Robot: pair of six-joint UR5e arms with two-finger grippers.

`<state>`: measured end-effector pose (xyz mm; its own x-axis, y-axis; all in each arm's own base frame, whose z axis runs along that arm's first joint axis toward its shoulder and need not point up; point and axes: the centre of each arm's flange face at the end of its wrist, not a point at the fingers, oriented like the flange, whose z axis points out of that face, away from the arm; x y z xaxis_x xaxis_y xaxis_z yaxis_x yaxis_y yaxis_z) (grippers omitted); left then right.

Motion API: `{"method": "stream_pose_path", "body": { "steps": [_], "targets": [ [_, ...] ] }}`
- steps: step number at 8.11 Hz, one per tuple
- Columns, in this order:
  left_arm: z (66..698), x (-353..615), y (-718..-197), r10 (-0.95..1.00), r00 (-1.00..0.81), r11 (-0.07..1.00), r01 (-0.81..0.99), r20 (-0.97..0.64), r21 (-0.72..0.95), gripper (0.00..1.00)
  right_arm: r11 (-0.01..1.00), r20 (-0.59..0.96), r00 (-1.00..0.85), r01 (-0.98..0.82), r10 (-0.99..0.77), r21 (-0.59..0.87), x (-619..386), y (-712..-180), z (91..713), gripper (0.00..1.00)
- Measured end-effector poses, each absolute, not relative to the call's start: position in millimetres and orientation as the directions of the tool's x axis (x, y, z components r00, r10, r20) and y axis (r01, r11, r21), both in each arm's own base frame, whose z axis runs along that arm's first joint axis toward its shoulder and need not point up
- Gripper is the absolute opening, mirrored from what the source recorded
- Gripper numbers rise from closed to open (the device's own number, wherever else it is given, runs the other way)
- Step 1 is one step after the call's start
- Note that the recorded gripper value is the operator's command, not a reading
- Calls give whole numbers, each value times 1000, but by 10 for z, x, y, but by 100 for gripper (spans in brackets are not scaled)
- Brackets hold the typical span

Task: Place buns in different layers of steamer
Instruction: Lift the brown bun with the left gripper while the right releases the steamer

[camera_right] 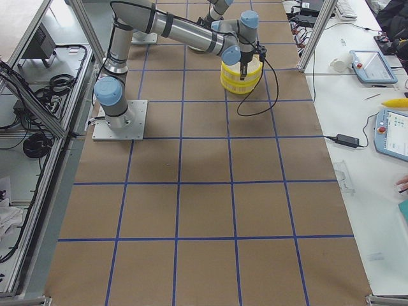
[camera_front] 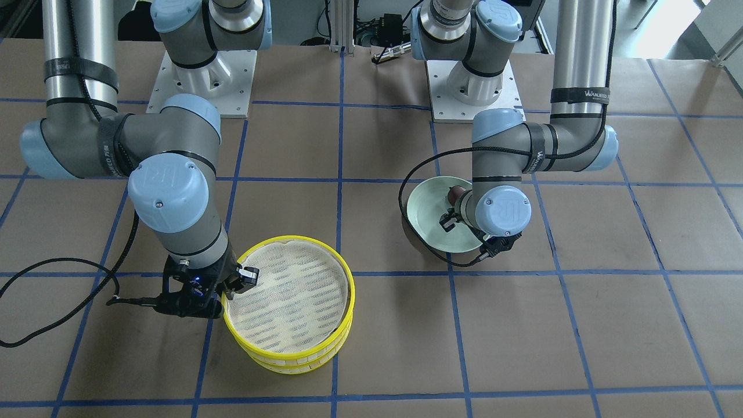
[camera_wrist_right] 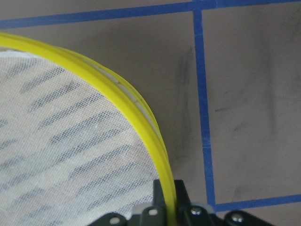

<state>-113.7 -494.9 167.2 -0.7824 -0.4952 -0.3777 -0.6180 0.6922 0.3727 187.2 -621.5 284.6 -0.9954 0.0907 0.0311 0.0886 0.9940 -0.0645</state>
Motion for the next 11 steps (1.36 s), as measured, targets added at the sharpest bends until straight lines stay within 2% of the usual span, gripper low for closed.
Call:
{"method": "stream_pose_path", "body": {
  "steps": [1,3,5,6,8,10,11],
  "targets": [
    [1707,-1132,-4995,-501,-781,697,-619,-373,361,0,994,31,-995,89,91,-64,1871,-6218,2841,0],
    [1762,-1130,-5062,-510,-779,701,-622,-365,348,0,994,33,-995,88,90,-63,1871,-6217,2829,18],
    [1828,-1130,-5128,-519,-778,707,-624,-354,334,0,994,35,-995,87,89,-61,1872,-6215,2820,44],
    [1903,-1131,-5197,-527,-778,713,-624,-343,320,0,994,35,-995,88,90,-60,1870,-6217,2814,67],
    [2099,-1131,-5383,-542,-780,730,-621,-311,285,0,994,35,-995,89,91,-60,1869,-6219,2810,89],
    [2312,-1124,-5568,-549,-788,753,-611,-280,244,0,994,34,-995,88,90,-60,1873,-6219,2807,100],
    [2433,-1122,-5672,-551,-796,771,-601,-252,212,0,994,34,-995,87,90,-61,1871,-6217,2816,100]
  ]
}}
